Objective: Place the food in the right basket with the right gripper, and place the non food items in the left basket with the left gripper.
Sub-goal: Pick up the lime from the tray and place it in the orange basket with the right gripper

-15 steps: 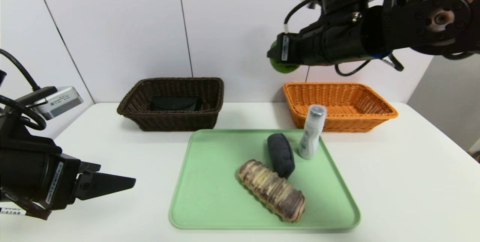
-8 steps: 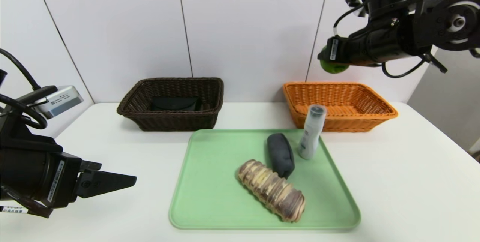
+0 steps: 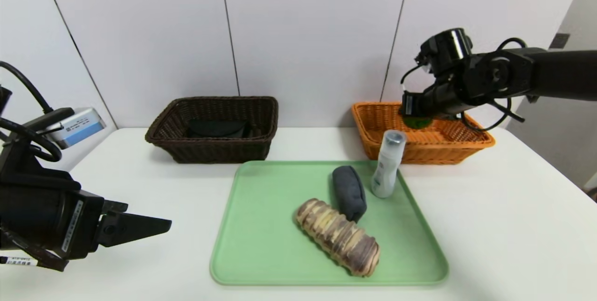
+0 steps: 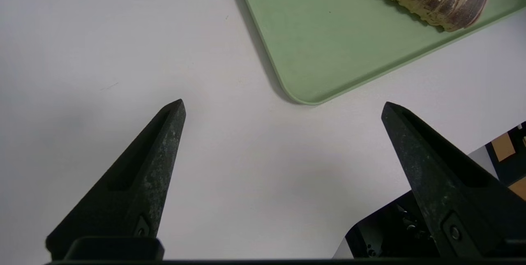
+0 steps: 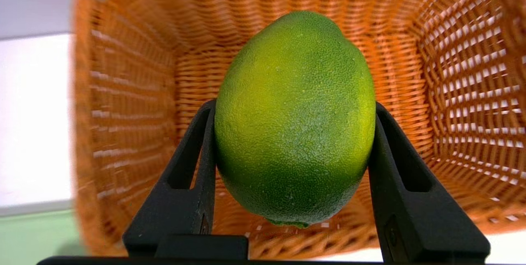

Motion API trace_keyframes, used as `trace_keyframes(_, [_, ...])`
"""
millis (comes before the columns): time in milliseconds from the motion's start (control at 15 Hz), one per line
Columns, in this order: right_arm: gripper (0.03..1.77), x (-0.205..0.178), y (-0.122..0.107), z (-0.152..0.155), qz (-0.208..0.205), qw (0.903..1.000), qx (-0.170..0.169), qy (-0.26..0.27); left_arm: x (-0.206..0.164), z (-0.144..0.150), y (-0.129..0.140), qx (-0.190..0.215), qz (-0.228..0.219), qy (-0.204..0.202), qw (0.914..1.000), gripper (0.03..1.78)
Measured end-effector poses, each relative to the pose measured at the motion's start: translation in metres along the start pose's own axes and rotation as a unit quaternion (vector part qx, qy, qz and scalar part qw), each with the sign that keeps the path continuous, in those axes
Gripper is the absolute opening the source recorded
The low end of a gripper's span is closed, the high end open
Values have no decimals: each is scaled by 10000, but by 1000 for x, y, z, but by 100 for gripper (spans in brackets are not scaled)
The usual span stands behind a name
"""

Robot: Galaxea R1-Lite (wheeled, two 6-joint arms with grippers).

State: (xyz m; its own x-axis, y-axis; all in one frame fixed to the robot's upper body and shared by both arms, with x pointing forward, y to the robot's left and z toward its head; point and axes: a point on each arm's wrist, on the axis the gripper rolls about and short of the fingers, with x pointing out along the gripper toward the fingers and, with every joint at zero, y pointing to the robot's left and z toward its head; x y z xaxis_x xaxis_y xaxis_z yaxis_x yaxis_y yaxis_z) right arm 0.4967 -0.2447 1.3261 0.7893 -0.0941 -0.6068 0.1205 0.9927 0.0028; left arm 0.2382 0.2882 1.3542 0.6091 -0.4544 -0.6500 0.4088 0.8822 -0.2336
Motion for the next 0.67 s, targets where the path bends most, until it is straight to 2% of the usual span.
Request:
trace_keyframes(200, [101, 28, 1, -8, -95, 9998, -18, 200, 1, 0, 0, -1, 1, 12, 10000, 169])
trace_keyframes(400, [121, 44, 0, -10, -145, 9995, -5, 273, 1, 0, 0, 1, 5, 14, 10000, 169])
trace_keyframes(667, [141, 44, 1, -5, -64, 9998, 23, 208, 1, 0, 0, -3, 4, 29, 10000, 169])
